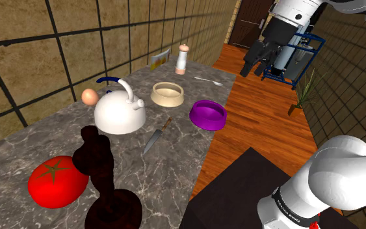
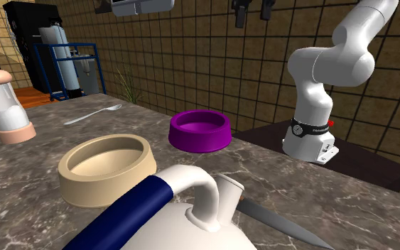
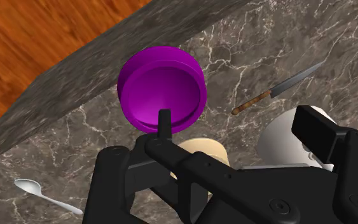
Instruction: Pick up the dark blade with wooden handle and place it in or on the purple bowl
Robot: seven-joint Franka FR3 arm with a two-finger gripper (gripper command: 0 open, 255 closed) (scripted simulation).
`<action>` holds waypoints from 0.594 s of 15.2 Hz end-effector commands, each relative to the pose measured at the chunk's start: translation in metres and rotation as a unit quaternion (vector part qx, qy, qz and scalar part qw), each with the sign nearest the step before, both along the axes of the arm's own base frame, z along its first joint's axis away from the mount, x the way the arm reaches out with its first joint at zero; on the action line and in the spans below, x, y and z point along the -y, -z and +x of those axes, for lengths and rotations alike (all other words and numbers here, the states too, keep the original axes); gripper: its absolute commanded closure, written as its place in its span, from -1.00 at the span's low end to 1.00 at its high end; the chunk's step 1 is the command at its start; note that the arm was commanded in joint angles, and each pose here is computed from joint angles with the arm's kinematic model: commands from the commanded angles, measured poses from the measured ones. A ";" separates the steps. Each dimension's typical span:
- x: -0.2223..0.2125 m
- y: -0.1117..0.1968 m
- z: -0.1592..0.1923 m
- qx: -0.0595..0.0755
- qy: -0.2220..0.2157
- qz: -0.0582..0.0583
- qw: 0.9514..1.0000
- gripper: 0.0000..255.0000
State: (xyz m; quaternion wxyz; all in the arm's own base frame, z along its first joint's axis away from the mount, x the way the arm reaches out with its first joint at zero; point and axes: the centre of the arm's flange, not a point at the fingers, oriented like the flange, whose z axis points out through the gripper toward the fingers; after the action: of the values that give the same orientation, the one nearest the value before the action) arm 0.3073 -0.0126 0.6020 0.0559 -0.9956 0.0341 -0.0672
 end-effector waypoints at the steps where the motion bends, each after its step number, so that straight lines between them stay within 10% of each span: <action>1: 0.000 0.000 0.000 0.000 0.000 0.000 1.000 -1.00; 9: -0.091 0.061 0.022 -0.021 0.137 -0.008 0.990 -1.00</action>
State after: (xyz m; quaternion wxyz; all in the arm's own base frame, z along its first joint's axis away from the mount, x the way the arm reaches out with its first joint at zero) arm 0.3236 0.0655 0.5489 0.0392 -0.9862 0.1510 -0.0552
